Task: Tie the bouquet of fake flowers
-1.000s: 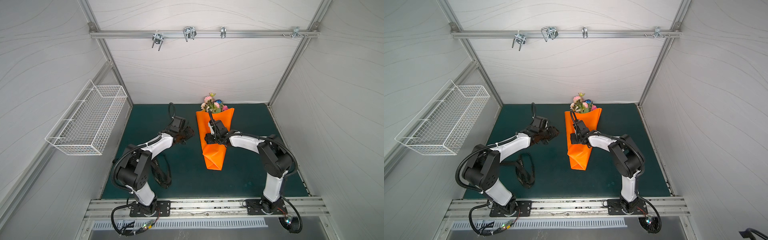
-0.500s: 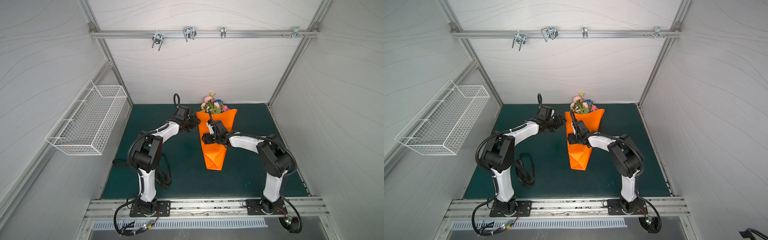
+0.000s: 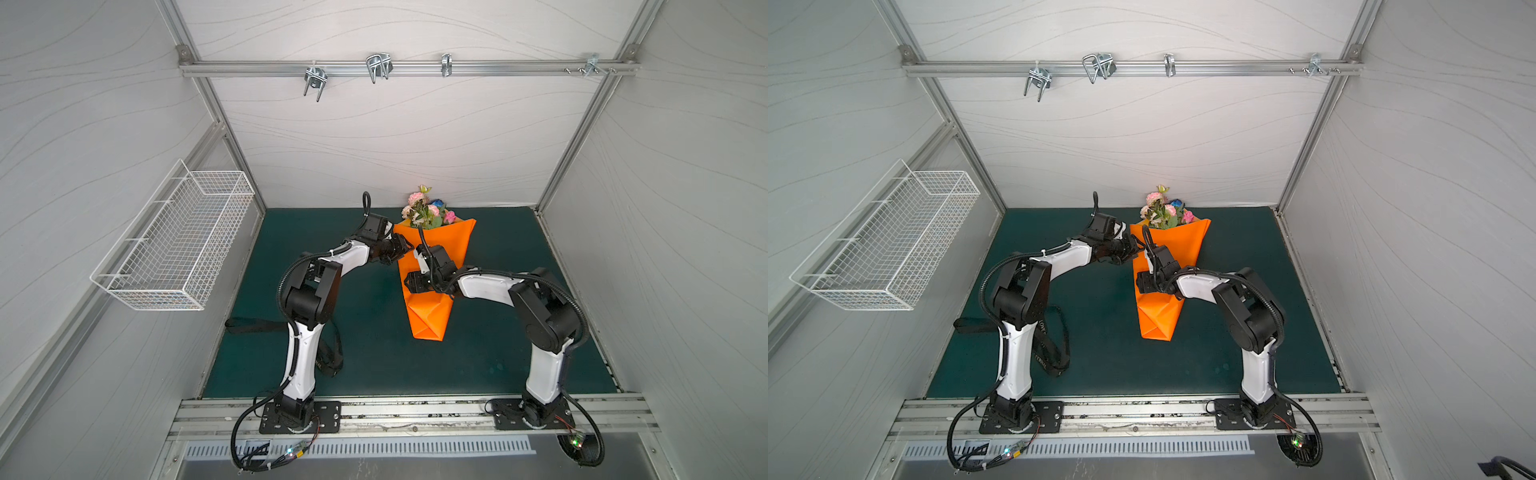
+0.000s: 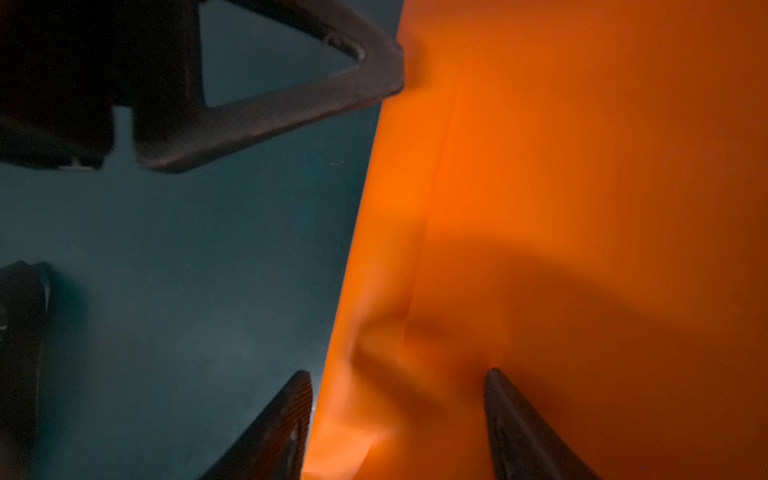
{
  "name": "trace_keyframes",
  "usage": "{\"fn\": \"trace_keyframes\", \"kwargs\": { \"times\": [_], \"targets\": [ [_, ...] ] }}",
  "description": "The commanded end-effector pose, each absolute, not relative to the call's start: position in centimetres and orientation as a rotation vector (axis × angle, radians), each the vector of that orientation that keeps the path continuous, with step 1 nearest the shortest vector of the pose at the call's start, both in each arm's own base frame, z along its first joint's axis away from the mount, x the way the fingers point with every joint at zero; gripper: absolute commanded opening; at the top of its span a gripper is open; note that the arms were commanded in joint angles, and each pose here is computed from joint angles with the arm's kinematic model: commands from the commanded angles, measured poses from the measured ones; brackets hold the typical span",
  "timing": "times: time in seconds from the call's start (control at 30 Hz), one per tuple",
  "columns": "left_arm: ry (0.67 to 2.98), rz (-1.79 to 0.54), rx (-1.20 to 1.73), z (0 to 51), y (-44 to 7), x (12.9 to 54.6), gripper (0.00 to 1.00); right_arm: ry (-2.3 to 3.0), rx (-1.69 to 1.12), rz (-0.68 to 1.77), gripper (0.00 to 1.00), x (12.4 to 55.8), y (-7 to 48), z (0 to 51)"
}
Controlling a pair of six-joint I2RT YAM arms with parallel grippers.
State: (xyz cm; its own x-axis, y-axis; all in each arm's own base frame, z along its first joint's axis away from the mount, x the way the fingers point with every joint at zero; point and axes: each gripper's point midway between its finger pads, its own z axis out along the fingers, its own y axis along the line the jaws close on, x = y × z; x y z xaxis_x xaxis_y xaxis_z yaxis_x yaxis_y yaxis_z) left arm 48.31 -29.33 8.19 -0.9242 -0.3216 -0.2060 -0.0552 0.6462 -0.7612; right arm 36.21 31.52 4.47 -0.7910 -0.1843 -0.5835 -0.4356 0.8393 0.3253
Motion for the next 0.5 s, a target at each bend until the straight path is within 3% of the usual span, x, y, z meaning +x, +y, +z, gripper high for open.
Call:
{"fn": "trace_keyframes", "kwargs": {
  "times": [0.0,0.23,0.47],
  "targets": [
    [2.512,-1.218,-0.238,9.2,-31.7,48.5,0.53,2.437,-0.411,0.689,0.67,36.0,31.0,5.6],
    [2.565,-1.110,-0.339,6.9,-31.3,48.9,0.52,2.454,-0.303,0.863,0.65,36.2,29.4,4.4],
    [2.590,-1.010,-0.424,5.1,-30.2,49.3,0.56,2.466,-0.289,0.885,0.65,36.2,28.9,3.8]
  ]
}}
